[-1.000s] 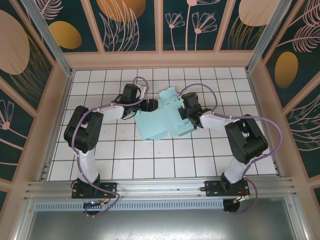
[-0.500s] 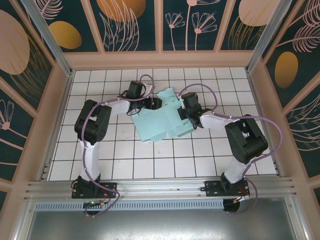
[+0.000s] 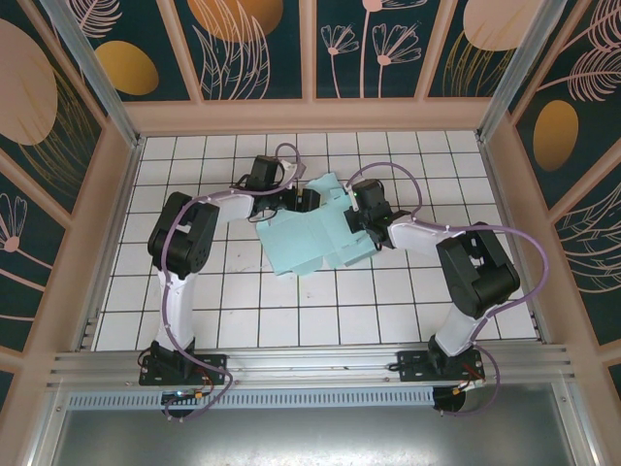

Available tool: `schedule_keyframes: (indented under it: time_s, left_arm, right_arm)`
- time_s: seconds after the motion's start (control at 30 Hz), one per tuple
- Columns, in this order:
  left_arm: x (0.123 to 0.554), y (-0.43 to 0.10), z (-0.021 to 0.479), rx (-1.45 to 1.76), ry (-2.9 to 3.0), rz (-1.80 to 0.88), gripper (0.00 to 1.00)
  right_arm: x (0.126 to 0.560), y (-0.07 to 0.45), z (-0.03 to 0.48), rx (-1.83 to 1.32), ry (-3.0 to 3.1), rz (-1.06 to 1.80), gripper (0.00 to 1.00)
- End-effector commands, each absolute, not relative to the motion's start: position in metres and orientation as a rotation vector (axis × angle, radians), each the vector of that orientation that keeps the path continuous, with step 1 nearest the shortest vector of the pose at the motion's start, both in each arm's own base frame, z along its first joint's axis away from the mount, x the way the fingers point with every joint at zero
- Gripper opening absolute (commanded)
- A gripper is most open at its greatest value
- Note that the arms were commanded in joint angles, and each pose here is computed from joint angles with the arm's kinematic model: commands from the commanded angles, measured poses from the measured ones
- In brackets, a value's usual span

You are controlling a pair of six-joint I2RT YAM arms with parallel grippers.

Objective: Fold the paper box

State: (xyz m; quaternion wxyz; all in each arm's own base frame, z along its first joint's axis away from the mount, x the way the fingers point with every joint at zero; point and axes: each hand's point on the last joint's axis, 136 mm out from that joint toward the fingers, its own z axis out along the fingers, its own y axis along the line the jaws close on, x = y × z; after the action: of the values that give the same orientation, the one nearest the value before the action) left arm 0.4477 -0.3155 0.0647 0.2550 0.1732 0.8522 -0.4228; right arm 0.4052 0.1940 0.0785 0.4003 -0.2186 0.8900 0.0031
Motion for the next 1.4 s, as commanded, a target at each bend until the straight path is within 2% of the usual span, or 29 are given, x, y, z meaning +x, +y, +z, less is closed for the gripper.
schedule_keyframes:
  time_s: [0.0,0.23,0.37,0.5,0.8,0.9,1.03,1.07,1.17,1.37]
  left_arm:
    - [0.438,-0.325,0.103,0.519,2.215,-1.252,0.76]
    - [0.426,-0.335,0.109,0.566,2.219,-1.305,0.75]
    - [0.407,-0.347,0.101,0.683,2.279,-1.238,0.75]
    - [0.391,-0.345,0.069,0.731,2.419,-1.162,0.71]
    - [0.388,-0.309,-0.032,0.691,2.797,-0.693,0.62]
    - [0.382,-0.309,-0.052,0.682,2.822,-0.724,0.52]
    - [0.371,-0.316,-0.066,0.647,2.814,-0.839,0.51]
    - [0.37,-0.316,-0.067,0.633,2.809,-0.858,0.51]
    - [0.372,-0.324,-0.048,0.636,2.74,-0.964,0.41]
    - [0.406,-0.339,0.034,0.653,2.526,-1.004,0.47]
  right_arm:
    - [0.409,0.194,0.086,-0.516,2.241,0.027,0.0]
    - [0.412,0.198,0.084,-0.51,2.243,0.046,0.0]
    - [0.413,0.197,0.083,-0.513,2.245,0.036,0.0]
    - [0.413,0.197,0.082,-0.512,2.245,0.03,0.0]
    - [0.417,0.199,0.082,-0.511,2.246,0.033,0.0]
    - [0.417,0.197,0.083,-0.51,2.245,0.024,0.0]
    - [0.416,0.193,0.083,-0.506,2.247,0.008,0.0]
    - [0.415,0.192,0.084,-0.506,2.247,0.009,0.0]
    - [0.414,0.191,0.085,-0.503,2.245,0.013,0.0]
    - [0.415,0.193,0.086,-0.501,2.244,0.026,0.0]
